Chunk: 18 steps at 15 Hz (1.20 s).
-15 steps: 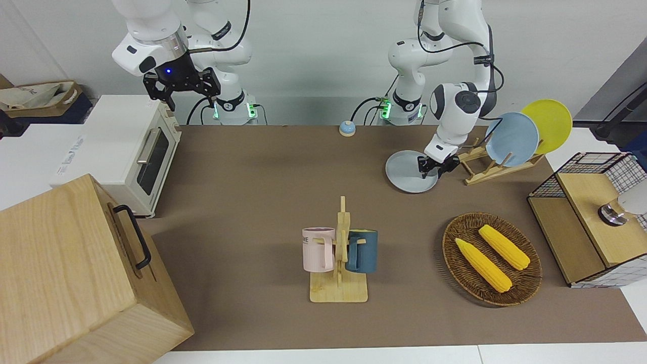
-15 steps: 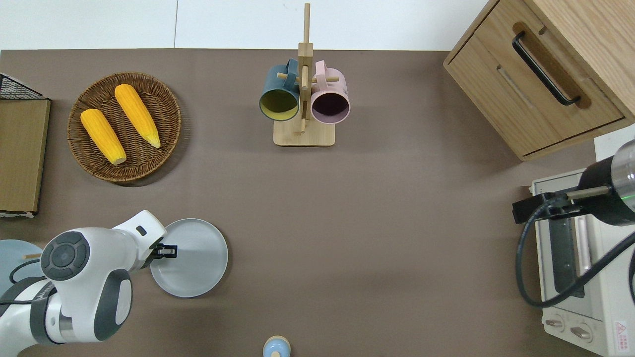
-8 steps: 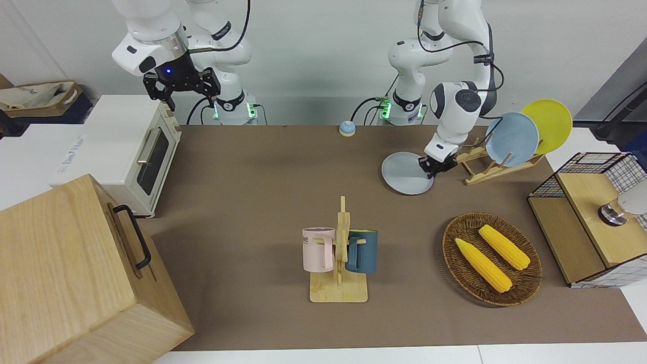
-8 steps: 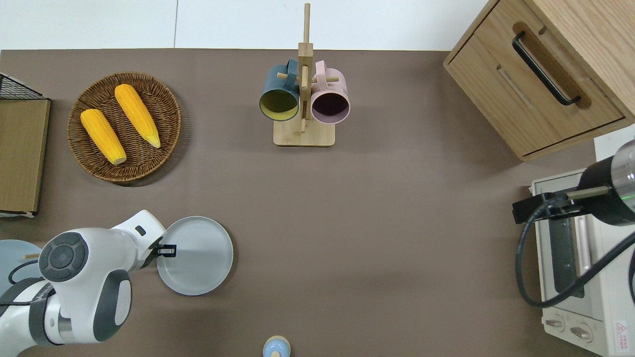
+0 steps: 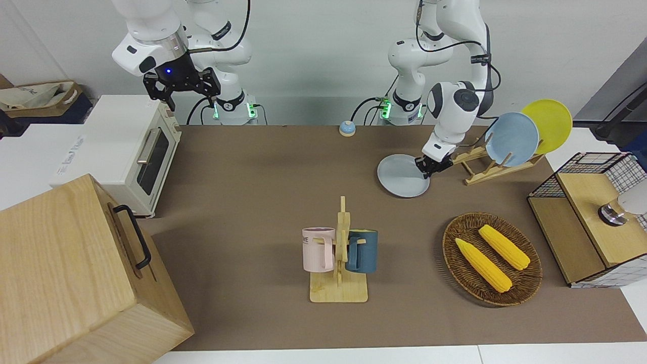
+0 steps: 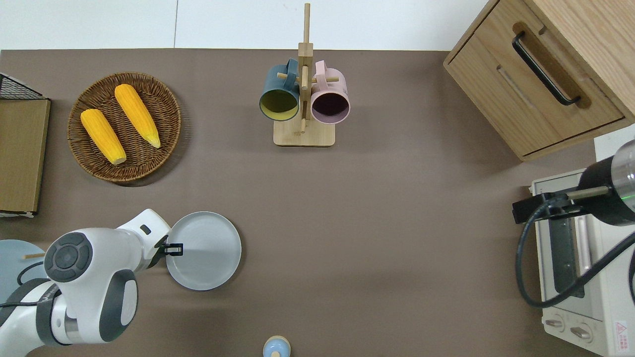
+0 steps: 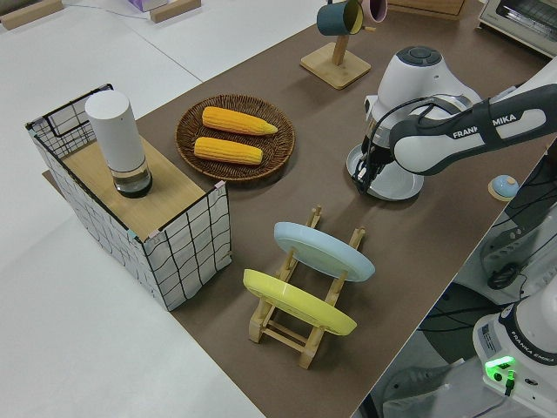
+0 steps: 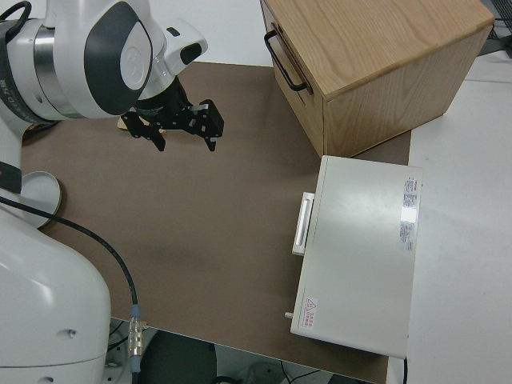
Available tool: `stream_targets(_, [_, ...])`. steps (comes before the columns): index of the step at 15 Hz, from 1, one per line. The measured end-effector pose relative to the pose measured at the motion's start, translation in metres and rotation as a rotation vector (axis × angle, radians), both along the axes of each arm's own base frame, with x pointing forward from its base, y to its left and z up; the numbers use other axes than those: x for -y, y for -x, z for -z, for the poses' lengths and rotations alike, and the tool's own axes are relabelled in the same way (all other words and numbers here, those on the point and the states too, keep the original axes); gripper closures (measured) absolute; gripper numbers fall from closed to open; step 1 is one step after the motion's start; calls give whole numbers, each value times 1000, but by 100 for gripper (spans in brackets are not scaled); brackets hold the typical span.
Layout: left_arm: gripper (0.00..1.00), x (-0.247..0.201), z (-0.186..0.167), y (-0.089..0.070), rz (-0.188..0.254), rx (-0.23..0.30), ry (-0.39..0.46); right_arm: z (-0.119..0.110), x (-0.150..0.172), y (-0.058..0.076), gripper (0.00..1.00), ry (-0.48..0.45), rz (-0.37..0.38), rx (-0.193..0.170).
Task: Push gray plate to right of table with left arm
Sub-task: 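Push the gray plate with the left gripper away from the dish rack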
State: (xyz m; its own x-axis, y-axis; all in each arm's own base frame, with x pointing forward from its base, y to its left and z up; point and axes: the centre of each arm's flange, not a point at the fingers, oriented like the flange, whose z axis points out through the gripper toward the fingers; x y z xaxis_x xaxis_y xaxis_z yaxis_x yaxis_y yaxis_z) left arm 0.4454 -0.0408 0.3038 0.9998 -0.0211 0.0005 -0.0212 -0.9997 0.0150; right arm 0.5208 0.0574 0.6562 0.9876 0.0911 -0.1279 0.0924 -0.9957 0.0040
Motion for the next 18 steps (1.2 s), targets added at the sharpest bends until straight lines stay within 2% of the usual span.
stream_targets(5, [98,30,-1,3,-36,1,1,0,0,0,1,0,0,0])
stream_targets(14, [98,32,-1,3,-61,0,14,0,0,0,1,0,0,0])
stream_targets(18, [98,54,-1,6,-82,0,15,0,0,0,1,0,0,0])
